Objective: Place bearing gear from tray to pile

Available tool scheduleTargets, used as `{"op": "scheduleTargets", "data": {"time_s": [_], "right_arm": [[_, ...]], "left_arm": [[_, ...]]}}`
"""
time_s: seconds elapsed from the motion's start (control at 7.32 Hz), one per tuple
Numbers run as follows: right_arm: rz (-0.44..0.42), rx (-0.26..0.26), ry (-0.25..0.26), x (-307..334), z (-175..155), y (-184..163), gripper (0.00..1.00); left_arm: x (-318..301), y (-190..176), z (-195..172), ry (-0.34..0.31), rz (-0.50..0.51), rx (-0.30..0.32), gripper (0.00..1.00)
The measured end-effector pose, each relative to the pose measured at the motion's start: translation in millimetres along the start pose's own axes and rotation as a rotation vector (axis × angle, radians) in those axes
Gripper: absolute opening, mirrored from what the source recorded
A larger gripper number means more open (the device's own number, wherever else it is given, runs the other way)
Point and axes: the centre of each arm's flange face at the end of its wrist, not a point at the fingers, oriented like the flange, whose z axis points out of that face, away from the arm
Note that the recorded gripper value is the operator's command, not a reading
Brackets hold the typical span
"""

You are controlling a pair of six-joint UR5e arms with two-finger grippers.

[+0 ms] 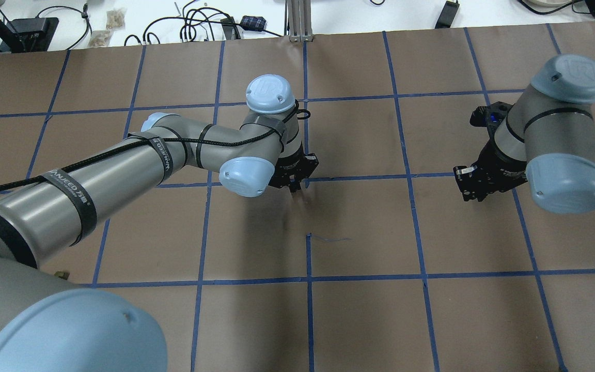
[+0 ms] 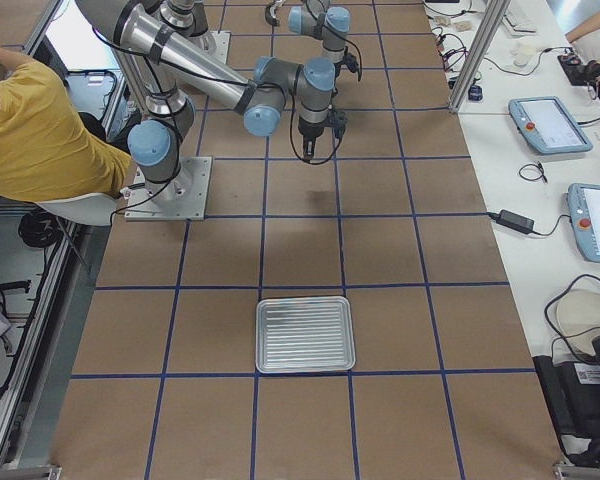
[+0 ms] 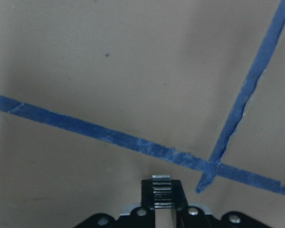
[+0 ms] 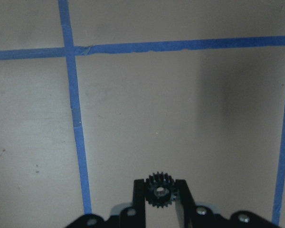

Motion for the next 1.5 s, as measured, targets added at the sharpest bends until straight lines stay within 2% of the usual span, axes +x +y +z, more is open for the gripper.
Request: {"op": "scheduleTargets", "data": {"time_s": [0.27, 0.55, 0.68, 0.82, 1.09, 1.23, 1.37, 1.5], "right_arm": [[0.028, 0.008, -0.029, -20, -1, 2, 0.0], [0.089, 0.033, -0.028, -101, 0, 11, 0.0], [0.125, 0.052, -0.03, -151, 8, 20, 0.0], [0.139, 0.07, -0.035, -205, 23, 33, 0.0], [0.138, 0.093, -0.055, -308, 64, 56, 0.0], [0.144, 0.099, -0.066, -351, 77, 57, 0.05], [0.135, 0.103, -0.071, -380, 85, 57, 0.25], [0.108, 0.108, -0.066, -391, 92, 52, 0.88]], "left_arm": [[-27, -30, -29, 0.002, 0.038, 0.033, 0.0], [-108, -93, -89, -0.014, 0.063, 0.076, 0.0], [-154, -114, -114, -0.048, 0.098, 0.087, 0.0], [-210, -133, -133, -0.094, 0.13, 0.078, 0.0], [-334, -160, -160, -0.147, 0.201, 0.047, 0.0], [-396, -166, -170, -0.174, 0.238, 0.028, 0.0], [-459, -165, -172, -0.179, 0.242, -0.006, 0.0], [-517, -157, -161, -0.161, 0.222, -0.052, 0.0]]}}
